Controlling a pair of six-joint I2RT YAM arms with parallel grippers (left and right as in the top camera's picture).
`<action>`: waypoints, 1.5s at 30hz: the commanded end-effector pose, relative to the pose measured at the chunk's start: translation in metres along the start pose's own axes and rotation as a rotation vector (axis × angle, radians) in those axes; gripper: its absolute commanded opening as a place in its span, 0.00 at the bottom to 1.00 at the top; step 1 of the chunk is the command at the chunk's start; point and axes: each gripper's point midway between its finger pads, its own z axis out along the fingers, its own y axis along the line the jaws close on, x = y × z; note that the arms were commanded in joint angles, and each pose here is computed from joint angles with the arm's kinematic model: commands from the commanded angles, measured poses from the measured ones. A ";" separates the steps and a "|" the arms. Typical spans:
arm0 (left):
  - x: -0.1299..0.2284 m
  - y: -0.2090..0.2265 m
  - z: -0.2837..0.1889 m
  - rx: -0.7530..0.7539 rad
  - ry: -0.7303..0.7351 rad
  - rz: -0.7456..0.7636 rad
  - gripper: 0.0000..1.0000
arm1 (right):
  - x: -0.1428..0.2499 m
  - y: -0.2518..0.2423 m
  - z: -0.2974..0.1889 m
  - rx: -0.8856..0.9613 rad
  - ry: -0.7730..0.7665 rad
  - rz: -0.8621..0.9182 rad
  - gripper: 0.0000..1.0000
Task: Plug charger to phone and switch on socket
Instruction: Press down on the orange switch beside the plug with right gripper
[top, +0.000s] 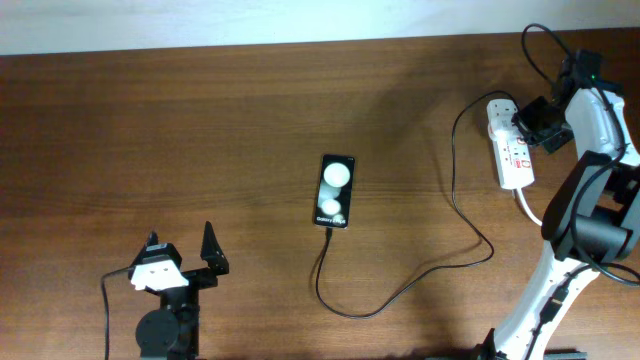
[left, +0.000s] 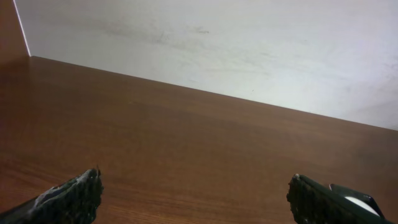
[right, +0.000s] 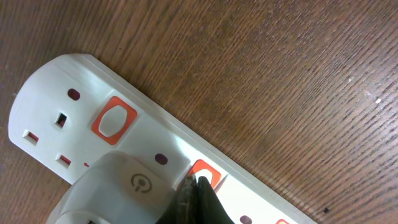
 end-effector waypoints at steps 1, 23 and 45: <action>0.001 0.001 0.000 -0.004 -0.001 0.016 0.99 | -0.002 0.004 0.003 -0.017 0.005 0.005 0.04; 0.001 0.001 0.000 -0.004 -0.001 0.016 0.99 | 0.023 0.009 0.021 0.016 0.070 -0.033 0.04; 0.001 0.001 0.000 -0.004 -0.001 0.016 0.99 | 0.017 0.016 0.012 -0.015 0.073 -0.035 0.04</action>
